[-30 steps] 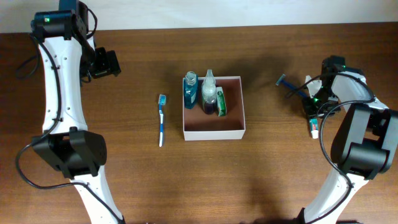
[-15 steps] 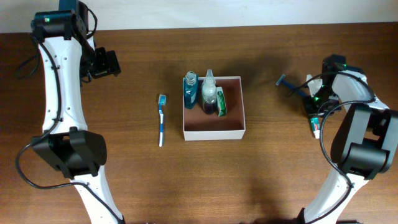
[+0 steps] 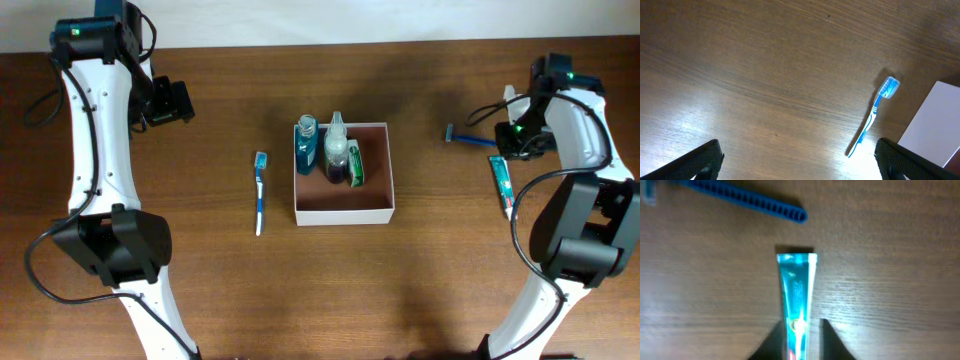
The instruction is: Pack container
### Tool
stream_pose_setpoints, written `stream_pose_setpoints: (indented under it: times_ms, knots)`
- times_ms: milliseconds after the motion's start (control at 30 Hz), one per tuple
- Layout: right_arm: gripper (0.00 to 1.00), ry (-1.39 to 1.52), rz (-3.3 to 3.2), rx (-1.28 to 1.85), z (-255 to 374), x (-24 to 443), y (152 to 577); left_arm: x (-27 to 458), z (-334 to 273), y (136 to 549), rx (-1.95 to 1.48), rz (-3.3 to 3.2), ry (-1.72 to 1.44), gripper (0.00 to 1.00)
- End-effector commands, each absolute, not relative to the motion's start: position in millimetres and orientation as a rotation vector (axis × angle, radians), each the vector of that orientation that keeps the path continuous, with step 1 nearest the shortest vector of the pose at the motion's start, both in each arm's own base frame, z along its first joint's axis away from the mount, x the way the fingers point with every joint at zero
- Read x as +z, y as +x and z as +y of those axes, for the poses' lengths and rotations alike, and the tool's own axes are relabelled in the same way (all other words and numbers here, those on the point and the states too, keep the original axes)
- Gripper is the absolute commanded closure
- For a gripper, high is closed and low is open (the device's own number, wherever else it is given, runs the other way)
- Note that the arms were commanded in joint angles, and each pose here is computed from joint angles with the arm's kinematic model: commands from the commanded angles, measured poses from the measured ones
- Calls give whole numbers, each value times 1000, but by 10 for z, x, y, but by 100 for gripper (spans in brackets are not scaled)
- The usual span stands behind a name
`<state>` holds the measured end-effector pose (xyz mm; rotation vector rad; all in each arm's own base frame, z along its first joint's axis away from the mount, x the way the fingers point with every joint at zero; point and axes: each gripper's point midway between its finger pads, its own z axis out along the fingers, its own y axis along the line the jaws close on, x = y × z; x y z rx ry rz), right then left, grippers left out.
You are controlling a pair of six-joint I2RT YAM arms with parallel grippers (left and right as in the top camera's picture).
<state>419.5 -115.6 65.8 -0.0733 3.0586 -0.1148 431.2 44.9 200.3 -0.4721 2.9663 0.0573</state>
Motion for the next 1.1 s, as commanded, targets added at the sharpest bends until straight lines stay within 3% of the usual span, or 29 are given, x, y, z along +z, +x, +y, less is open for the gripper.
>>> stream_pose_setpoints:
  times_ms: [0,467,1067]
  knots:
    - [74,-87,3056,-94,-1081,665,4220,2067,448,4283,45,2954,-478,1]
    - [64,-34,3123,-71,-1195,319,3961,2067,448,4283,45,2954,-478,1]
    - [62,-33,3082,-32,-1131,21,3966,2067,448,4283,45,2954,-478,1]
